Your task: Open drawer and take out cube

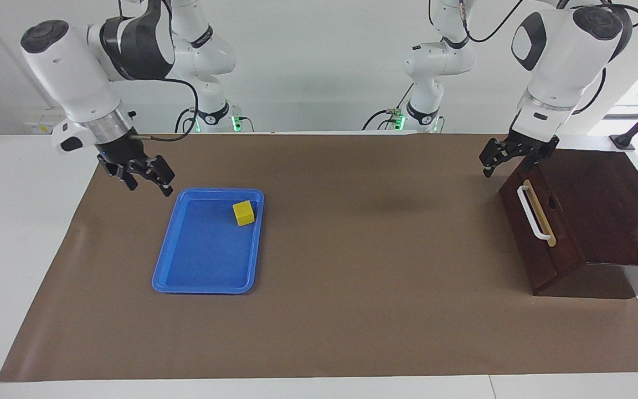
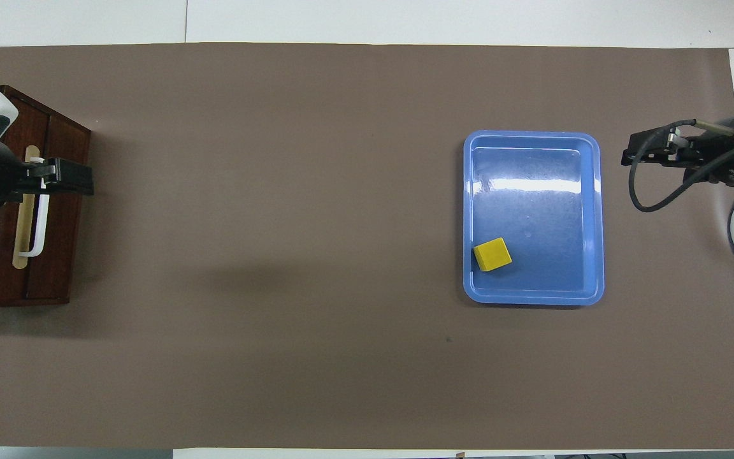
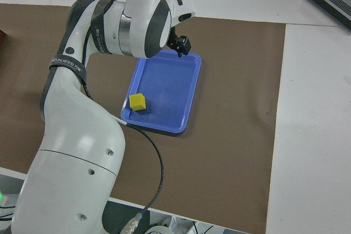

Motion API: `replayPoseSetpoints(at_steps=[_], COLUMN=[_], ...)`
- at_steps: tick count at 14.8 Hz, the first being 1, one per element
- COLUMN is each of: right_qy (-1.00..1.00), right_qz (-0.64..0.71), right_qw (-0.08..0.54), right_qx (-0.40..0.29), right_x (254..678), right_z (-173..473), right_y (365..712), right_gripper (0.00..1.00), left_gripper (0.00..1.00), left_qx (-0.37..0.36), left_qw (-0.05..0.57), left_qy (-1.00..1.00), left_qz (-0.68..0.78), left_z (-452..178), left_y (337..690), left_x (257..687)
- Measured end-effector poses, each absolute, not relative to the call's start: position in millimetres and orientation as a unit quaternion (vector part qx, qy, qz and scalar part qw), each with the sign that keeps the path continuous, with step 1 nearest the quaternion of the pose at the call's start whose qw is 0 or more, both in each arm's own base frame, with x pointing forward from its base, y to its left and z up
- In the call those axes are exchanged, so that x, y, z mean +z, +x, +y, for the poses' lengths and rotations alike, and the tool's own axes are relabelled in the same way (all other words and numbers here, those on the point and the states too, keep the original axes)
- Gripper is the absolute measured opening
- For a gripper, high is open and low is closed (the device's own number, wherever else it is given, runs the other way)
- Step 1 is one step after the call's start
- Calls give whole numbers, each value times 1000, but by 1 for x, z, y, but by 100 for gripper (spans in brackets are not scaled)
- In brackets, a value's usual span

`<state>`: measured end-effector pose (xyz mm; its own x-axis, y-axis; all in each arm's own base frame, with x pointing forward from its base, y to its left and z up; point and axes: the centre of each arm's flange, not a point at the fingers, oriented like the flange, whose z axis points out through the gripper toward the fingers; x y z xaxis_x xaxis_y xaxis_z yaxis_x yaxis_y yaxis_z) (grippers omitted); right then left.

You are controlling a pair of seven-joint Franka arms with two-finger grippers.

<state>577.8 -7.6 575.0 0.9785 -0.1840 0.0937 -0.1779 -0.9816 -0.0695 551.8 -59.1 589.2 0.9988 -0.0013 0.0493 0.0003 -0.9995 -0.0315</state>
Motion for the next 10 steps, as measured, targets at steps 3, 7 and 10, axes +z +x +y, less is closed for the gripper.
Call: replayPoseSetpoints(at_steps=[3,7,10], right_qy=[-999,-999,-997], right_qz=[23,-31,-45], right_qw=[-2,-26,-23], right_qx=[-34,37,60], right_x=[600,626,624], right_z=[-11,-25,-37], right_y=[571,548,541], right_gripper=[100,100,100], left_gripper=[100,100,100], left_qx=[-8,11,22], left_qw=[16,17,17], left_qy=[-1000,-1000,-1000], left_qz=[5,5,6], left_z=[-55,-52,-52], left_y=[551,556,557], left_x=[610,600,590])
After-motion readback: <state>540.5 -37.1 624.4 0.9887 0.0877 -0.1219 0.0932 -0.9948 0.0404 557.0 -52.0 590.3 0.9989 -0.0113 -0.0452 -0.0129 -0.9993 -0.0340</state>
